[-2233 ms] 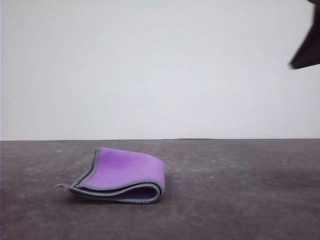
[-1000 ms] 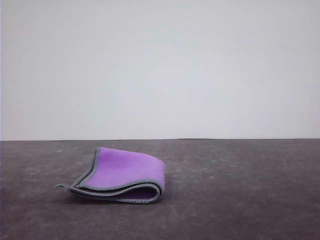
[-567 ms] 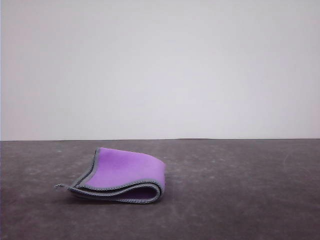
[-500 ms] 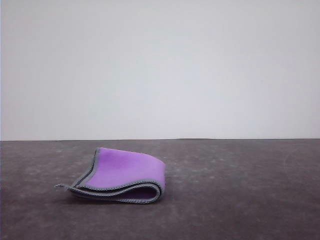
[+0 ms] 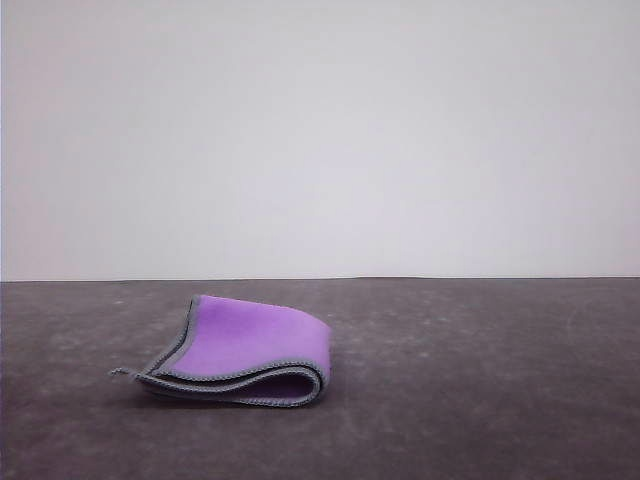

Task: Fold clothes

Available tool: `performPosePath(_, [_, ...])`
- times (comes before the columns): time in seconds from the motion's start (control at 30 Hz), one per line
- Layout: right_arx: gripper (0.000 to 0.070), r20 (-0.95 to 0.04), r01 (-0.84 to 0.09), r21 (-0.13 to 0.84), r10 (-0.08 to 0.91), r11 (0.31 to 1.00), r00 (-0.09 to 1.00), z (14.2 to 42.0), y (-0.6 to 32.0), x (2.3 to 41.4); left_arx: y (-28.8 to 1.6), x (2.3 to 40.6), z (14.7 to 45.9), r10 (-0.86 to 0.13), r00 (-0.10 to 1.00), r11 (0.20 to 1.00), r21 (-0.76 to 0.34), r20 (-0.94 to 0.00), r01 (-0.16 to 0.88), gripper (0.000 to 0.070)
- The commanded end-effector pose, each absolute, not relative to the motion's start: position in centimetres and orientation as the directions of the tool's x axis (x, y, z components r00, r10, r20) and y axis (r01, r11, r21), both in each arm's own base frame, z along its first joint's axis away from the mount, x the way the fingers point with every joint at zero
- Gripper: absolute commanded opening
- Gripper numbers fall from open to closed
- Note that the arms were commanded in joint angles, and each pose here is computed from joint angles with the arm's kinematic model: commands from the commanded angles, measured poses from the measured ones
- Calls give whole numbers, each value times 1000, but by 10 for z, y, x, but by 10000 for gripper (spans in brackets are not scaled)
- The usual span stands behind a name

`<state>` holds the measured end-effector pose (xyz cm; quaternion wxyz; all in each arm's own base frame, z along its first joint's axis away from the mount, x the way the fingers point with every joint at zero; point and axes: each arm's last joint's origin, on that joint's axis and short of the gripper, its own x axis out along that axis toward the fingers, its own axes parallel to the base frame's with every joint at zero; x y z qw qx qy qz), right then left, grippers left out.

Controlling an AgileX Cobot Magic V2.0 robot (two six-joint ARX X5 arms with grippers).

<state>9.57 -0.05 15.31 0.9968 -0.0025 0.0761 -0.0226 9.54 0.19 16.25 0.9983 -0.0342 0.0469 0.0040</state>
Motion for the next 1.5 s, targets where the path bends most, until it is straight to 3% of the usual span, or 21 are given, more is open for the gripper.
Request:
performPosePath(0.0, [12,-148,48,-9,-49,999,988,152,-1,96,2,97,157,7,995,998,-55,-101,-13,0])
performPosePath(1.47, [12,-148,48,-9,-49,999,988,152,-1,96,2,97,157,7,995,998,-55,-101,-13,0])
